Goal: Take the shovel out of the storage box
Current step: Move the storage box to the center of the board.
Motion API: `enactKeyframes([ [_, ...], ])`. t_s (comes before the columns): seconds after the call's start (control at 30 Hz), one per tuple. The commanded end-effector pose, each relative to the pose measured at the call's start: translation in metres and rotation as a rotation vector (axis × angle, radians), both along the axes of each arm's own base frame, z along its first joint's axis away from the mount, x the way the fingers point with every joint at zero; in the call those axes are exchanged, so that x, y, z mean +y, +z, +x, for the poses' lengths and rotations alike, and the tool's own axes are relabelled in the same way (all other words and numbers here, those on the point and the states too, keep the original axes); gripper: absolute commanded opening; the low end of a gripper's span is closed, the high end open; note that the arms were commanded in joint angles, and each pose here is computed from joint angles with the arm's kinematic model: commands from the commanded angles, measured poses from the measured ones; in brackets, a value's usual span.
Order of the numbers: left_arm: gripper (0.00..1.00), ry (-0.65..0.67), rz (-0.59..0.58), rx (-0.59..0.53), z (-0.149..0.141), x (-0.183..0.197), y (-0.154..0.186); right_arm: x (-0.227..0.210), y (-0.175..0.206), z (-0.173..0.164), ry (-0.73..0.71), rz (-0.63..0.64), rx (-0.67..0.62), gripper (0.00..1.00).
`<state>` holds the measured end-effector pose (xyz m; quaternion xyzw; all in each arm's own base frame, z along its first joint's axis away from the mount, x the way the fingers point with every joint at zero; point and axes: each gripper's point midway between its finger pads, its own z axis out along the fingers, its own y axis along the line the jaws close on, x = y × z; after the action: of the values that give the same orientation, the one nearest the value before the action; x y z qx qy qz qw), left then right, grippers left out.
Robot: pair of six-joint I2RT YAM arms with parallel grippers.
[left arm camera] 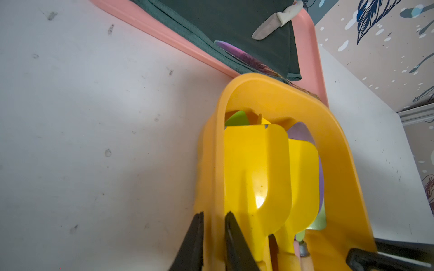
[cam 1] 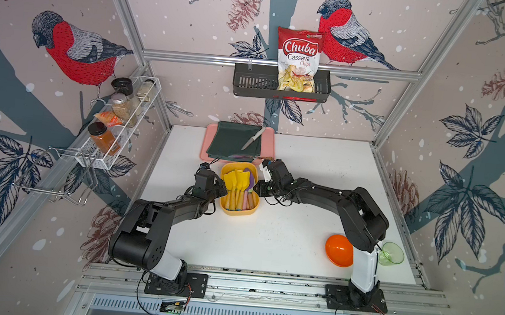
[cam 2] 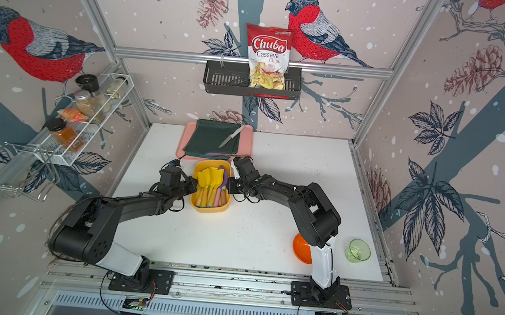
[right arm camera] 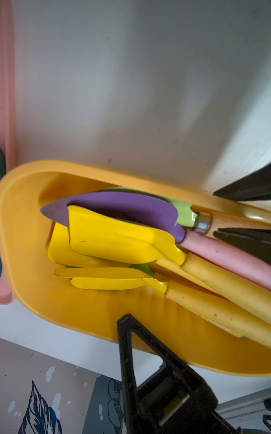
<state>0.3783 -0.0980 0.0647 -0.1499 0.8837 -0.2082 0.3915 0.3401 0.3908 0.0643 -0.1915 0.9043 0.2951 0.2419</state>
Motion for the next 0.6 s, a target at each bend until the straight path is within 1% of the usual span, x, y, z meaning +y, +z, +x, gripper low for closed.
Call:
enactKeyframes([
  [0.0,0.21,-0.016,-0.001,-0.005,0.002,-0.004,0.005,-0.004,0.002,-0.004,-0.015,0.003,0.014,0.27],
  [0.07,0.23,-0.01,0.003,-0.002,0.002,-0.002,0.006,-0.002,0.007,-0.006,-0.015,0.016,0.008,0.27],
  [0.17,0.29,0.011,0.052,0.016,0.004,0.005,0.015,-0.001,0.011,-0.008,-0.019,0.018,0.009,0.29],
  [0.23,0.32,0.024,0.103,0.03,0.004,0.008,0.026,-0.008,0.013,-0.006,-0.048,0.018,0.006,0.35],
  [0.3,0.33,0.012,0.144,0.055,0.003,0.004,0.036,-0.017,0.019,-0.002,-0.08,0.043,0.001,0.44],
  [0.33,0.33,-0.005,0.149,0.075,0.002,-0.001,0.037,-0.021,0.022,-0.002,-0.089,0.052,-0.003,0.45],
  [0.4,0.33,-0.074,0.153,0.152,-0.003,-0.021,0.031,-0.032,0.034,0.001,-0.124,0.061,-0.032,0.46],
  [0.47,0.33,-0.126,0.181,0.251,-0.01,-0.036,0.016,-0.041,0.046,0.003,-0.15,0.072,-0.065,0.46],
  [0.57,0.32,-0.167,0.233,0.348,-0.017,-0.05,-0.002,-0.054,0.061,0.003,-0.176,0.086,-0.096,0.46],
])
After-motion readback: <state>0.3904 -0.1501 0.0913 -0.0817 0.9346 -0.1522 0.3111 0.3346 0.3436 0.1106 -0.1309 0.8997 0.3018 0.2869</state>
